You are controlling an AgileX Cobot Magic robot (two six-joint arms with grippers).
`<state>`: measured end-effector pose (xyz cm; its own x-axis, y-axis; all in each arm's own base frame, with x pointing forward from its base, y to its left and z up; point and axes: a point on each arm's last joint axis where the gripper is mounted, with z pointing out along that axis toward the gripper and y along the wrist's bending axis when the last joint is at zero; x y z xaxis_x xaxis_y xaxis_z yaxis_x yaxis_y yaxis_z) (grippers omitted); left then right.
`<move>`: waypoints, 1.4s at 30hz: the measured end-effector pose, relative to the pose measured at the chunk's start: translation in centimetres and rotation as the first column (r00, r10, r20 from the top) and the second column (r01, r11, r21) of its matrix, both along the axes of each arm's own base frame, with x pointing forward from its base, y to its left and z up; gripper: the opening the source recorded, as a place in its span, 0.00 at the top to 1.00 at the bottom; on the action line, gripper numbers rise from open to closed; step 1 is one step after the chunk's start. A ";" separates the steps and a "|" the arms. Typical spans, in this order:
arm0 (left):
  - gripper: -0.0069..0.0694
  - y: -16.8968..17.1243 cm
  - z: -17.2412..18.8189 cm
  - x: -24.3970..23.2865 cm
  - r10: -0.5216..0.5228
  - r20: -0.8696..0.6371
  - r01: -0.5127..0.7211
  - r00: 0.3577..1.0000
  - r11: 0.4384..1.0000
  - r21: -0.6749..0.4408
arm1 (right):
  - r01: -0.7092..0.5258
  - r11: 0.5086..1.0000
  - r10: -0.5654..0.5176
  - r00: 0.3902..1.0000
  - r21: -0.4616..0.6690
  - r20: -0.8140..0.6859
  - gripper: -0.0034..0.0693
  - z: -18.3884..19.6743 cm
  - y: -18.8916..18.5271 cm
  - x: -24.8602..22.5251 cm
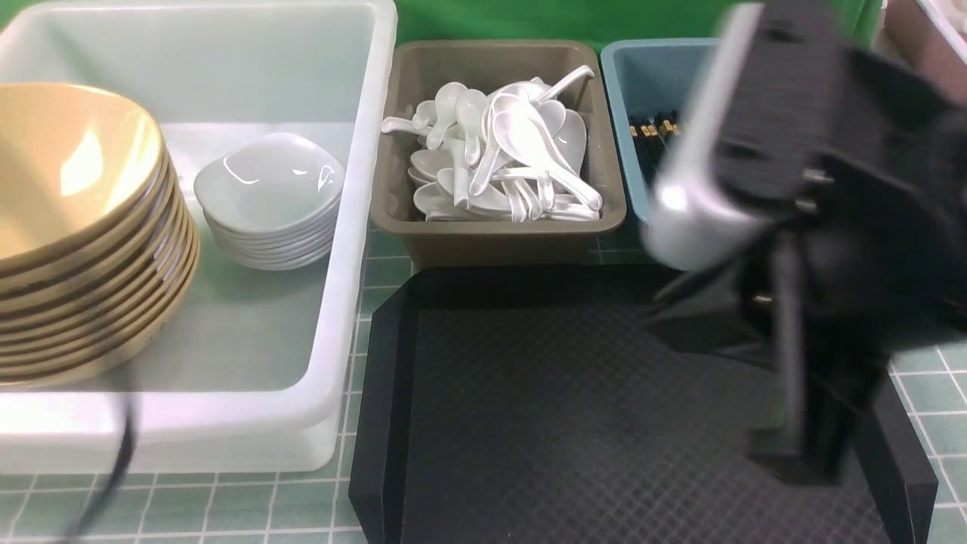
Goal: On blue table put chopsticks spoon bowls plates into blue grey white boxes.
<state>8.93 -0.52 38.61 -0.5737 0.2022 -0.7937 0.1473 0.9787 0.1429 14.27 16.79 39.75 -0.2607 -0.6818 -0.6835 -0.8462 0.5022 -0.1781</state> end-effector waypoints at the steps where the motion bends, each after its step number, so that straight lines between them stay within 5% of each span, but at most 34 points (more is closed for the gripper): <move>1: 0.91 0.3 -0.9 -1.4 0.022 0.054 -0.021 0.998 1.000 -0.019 | -0.001 1.000 0.000 1.000 0.028 0.023 0.82 0.1 -0.5 -0.4; 8: 0.91 0.9 -5.9 -5.3 0.069 0.161 -0.055 0.984 0.994 -0.090 | -0.031 0.968 -0.005 0.989 0.249 0.145 0.82 0.2 -3.4 -3.4; 17: 0.91 1.0 -6.8 -6.3 0.064 0.215 -0.045 0.974 0.995 -0.091 | -0.078 0.890 -0.060 0.956 0.449 0.286 0.82 -0.9 -6.7 -6.2; 39: 0.91 1.0 -6.9 -6.4 0.065 0.209 -0.046 0.976 0.995 -0.091 | -0.065 0.909 -0.044 0.967 0.412 0.250 0.79 -2.1 -7.3 -6.7; 42: 0.91 1.0 -6.9 -6.4 0.065 0.209 -0.046 0.976 0.995 -0.091 | -0.059 0.902 -0.075 0.954 0.427 0.290 0.86 -2.9 -7.8 -6.7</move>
